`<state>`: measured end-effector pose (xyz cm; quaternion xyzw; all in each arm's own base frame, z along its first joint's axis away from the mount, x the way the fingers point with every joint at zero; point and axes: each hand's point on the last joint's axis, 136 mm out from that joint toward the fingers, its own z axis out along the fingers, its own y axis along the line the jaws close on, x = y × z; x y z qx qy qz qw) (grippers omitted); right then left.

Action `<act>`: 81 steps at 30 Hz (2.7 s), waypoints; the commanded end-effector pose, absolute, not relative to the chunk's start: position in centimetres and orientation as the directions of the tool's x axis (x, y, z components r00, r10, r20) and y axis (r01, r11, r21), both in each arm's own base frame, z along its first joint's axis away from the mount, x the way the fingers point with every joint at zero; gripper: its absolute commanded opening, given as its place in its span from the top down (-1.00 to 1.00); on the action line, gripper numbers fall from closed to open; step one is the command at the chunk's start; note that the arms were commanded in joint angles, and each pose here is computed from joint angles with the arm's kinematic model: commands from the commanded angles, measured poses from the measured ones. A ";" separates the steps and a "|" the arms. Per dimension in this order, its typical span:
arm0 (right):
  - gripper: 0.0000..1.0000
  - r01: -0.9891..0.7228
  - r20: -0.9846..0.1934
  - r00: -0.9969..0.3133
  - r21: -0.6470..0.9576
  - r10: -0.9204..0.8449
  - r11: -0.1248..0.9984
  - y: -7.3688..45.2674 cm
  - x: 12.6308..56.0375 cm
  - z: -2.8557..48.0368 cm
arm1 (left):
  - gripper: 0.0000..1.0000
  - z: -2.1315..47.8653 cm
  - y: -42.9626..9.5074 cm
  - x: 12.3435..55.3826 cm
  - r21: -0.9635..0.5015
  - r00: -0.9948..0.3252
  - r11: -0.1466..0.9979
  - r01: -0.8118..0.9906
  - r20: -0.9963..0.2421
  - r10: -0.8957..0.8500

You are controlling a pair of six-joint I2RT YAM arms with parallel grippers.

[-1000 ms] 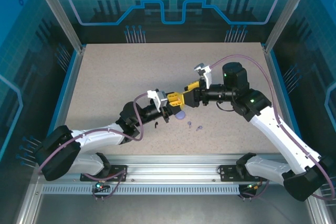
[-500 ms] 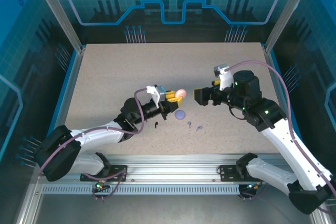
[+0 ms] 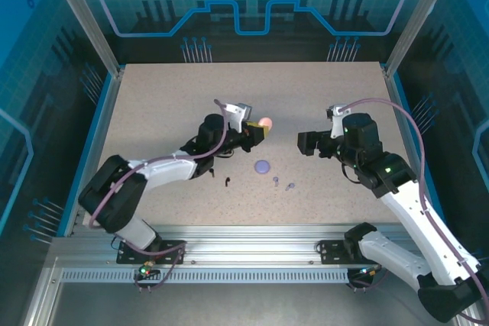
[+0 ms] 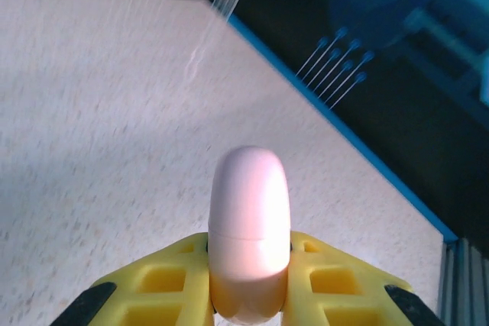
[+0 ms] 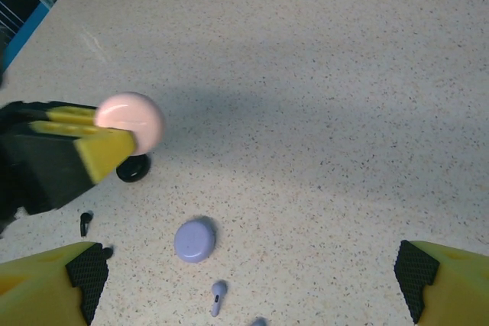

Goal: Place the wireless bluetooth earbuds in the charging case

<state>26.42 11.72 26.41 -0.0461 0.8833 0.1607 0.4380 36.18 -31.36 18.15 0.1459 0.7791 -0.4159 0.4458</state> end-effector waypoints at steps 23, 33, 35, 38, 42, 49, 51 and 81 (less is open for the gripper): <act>-1.00 -0.131 -0.767 -0.631 0.259 0.121 0.957 10.1 25.7 24.3 | 0.93 4.0 -31.2 43.0 -0.650 -0.871 0.747 0.141 -0.440 -0.218; -1.00 -0.110 -0.783 -0.609 0.243 0.128 0.964 9.2 25.3 24.6 | 0.62 2.2 -30.8 43.2 -0.654 -0.884 0.751 0.090 -0.399 -0.242; -1.00 -0.110 -0.782 -0.610 0.241 0.126 0.964 9.1 25.3 24.7 | 0.49 2.2 -30.7 43.2 -0.652 -0.882 0.753 0.088 -0.403 -0.245; -1.00 -0.122 -0.785 -0.611 0.227 0.107 0.966 9.1 25.3 24.8 | 0.23 2.5 -30.4 43.1 -0.642 -0.876 0.761 0.091 -0.415 -0.245; -1.00 -0.155 -0.781 -0.622 0.185 0.049 0.970 9.0 25.0 25.2 | -0.02 3.6 -29.5 42.8 -0.614 -0.863 0.782 0.105 -0.447 -0.234; -1.00 -0.247 -0.766 -0.641 0.154 -0.042 0.957 9.8 24.8 25.4 | -0.17 7.3 -27.6 42.2 -0.586 -0.827 0.799 0.135 -0.511 -0.235; -1.00 -0.279 -0.754 -0.653 0.150 -0.073 0.948 10.3 24.9 25.1 | -0.18 8.6 -26.7 41.9 -0.577 -0.811 0.804 0.141 -0.533 -0.241; -0.94 -0.397 -0.248 -0.885 -0.036 -0.393 0.917 21.3 28.9 11.9 | -0.97 24.1 -9.0 29.9 -0.285 -0.273 0.955 0.081 -0.928 -0.254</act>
